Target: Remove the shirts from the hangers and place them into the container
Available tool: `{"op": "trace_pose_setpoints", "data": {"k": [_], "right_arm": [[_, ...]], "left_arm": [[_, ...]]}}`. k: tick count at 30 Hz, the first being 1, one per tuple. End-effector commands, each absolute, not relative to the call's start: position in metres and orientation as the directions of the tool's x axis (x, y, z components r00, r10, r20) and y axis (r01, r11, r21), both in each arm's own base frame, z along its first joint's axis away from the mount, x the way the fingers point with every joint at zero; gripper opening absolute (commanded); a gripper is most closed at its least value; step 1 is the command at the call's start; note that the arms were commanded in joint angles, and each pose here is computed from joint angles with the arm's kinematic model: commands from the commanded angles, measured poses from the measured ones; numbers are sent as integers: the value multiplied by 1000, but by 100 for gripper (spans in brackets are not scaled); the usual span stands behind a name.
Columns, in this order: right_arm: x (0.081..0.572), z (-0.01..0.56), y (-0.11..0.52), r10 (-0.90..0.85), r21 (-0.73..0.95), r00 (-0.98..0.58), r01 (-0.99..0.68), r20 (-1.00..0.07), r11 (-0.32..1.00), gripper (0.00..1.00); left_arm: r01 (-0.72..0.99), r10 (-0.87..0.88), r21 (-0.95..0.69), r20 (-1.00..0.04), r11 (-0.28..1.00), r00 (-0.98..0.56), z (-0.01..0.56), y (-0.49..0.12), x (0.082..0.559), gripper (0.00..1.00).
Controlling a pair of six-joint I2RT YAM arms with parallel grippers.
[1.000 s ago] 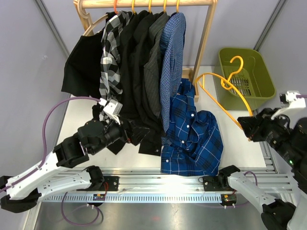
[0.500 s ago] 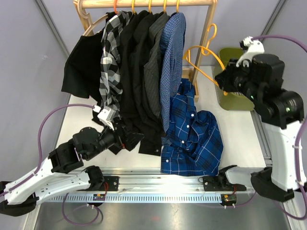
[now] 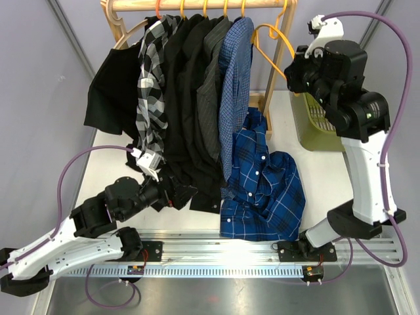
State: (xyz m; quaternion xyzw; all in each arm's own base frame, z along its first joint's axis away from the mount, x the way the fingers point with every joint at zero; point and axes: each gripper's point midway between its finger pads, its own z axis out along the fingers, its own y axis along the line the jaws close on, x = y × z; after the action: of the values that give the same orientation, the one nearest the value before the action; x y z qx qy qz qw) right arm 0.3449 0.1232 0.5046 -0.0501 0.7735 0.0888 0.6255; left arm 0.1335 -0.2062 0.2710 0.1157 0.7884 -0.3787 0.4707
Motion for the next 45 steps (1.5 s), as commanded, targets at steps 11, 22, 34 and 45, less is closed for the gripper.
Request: {"op": "trace_pose_setpoints", "data": {"k": [11, 22, 34, 45], "right_arm": [[406, 501, 130, 6, 19, -169, -74, -986, 997, 0], [337, 471, 117, 98, 120, -233, -85, -968, 989, 78], [257, 270, 89, 195, 160, -594, 112, -780, 981, 99], [249, 154, 126, 353, 261, -698, 240, -623, 935, 99]], "left_arm": [[538, -223, -520, -823, 664, -522, 278, -203, 131, 99], [531, -248, -542, -814, 652, -525, 277, -196, 127, 99], [528, -246, -548, -807, 649, -536, 275, -198, 126, 99], [519, -244, -564, -792, 642, -559, 267, -201, 124, 99]]}}
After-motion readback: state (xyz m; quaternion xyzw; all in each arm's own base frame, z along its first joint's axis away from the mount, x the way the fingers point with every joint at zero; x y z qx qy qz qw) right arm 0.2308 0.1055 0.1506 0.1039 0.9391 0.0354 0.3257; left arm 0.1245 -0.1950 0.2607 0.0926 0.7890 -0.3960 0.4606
